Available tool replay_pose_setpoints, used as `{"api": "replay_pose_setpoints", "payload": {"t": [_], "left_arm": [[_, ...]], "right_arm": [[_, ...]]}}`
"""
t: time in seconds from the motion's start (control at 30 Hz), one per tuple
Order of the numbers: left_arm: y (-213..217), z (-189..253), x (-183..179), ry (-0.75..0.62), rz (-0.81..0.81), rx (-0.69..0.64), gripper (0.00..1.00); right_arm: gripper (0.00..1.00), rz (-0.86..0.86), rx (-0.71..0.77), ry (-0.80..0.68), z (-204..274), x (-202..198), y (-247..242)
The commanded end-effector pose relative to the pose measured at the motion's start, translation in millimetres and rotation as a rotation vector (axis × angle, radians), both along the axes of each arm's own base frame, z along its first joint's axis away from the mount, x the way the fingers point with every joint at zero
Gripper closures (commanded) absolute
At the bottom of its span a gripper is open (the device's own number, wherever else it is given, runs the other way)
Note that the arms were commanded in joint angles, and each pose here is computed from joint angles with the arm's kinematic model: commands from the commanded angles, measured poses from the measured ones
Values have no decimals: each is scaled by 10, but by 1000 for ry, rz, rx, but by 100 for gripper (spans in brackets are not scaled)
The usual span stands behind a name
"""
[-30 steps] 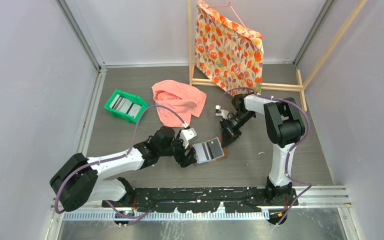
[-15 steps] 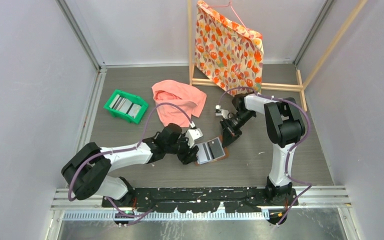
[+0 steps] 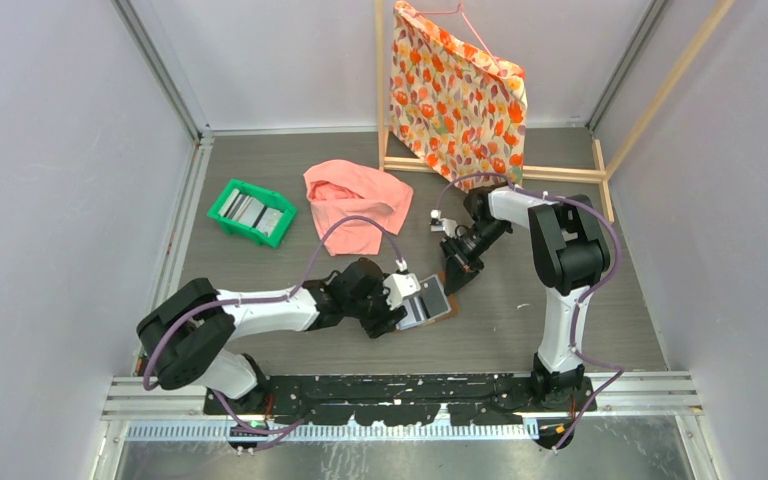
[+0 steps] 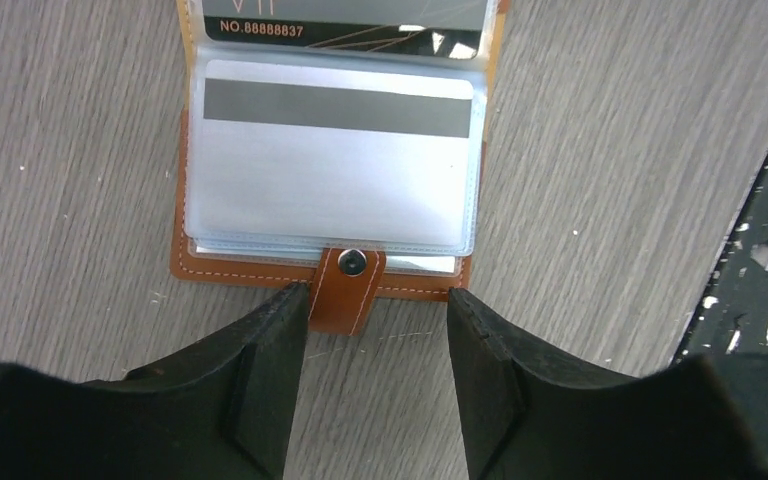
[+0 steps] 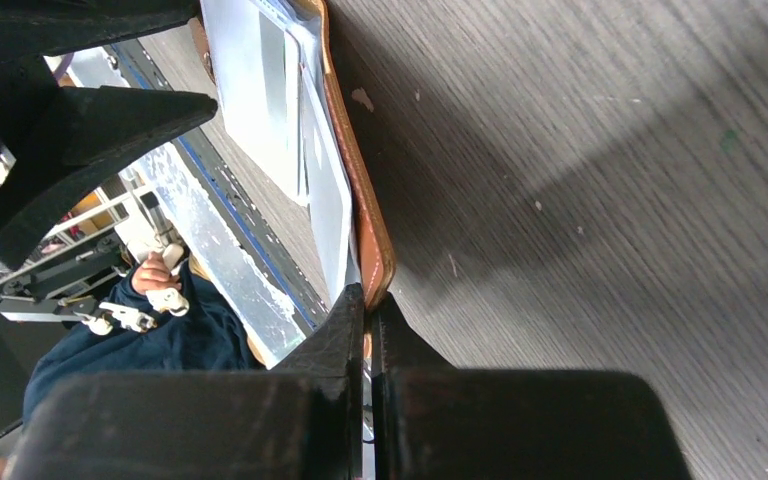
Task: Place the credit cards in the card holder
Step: Turn over the card holder at the center of the board.
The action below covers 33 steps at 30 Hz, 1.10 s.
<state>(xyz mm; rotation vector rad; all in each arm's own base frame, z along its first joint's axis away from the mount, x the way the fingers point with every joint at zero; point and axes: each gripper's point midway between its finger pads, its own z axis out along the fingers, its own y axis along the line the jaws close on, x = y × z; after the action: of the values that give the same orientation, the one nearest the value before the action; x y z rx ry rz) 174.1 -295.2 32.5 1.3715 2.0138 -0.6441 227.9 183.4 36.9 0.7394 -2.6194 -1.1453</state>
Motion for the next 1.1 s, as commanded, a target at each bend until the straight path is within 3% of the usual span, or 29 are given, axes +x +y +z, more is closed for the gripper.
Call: {"api": "replay_pose_setpoints", "payload": {"t": [0.0, 0.17, 0.33, 0.5, 0.67, 0.87, 1.07], "left_arm": [[16, 1, 111, -95, 33, 90, 46], [35, -39, 160, -118, 71, 133, 60], [-86, 78, 158, -99, 100, 49, 61], [-102, 249, 180, -90, 187, -40, 49], [39, 534, 358, -57, 459, -209, 34], [124, 767, 372, 297, 724, -462, 29], [-1, 663, 189, 681, 871, -550, 33]], "right_arm": [[99, 11, 22, -72, 181, 96, -5], [99, 9, 21, -78, 196, 102, -23], [99, 10, 23, -75, 200, 92, -24], [99, 13, 33, -71, 220, 77, -17], [99, 12, 37, -67, 226, 69, -12], [98, 12, 40, -66, 225, 72, -5], [98, 10, 41, -56, 205, 63, 1]]}}
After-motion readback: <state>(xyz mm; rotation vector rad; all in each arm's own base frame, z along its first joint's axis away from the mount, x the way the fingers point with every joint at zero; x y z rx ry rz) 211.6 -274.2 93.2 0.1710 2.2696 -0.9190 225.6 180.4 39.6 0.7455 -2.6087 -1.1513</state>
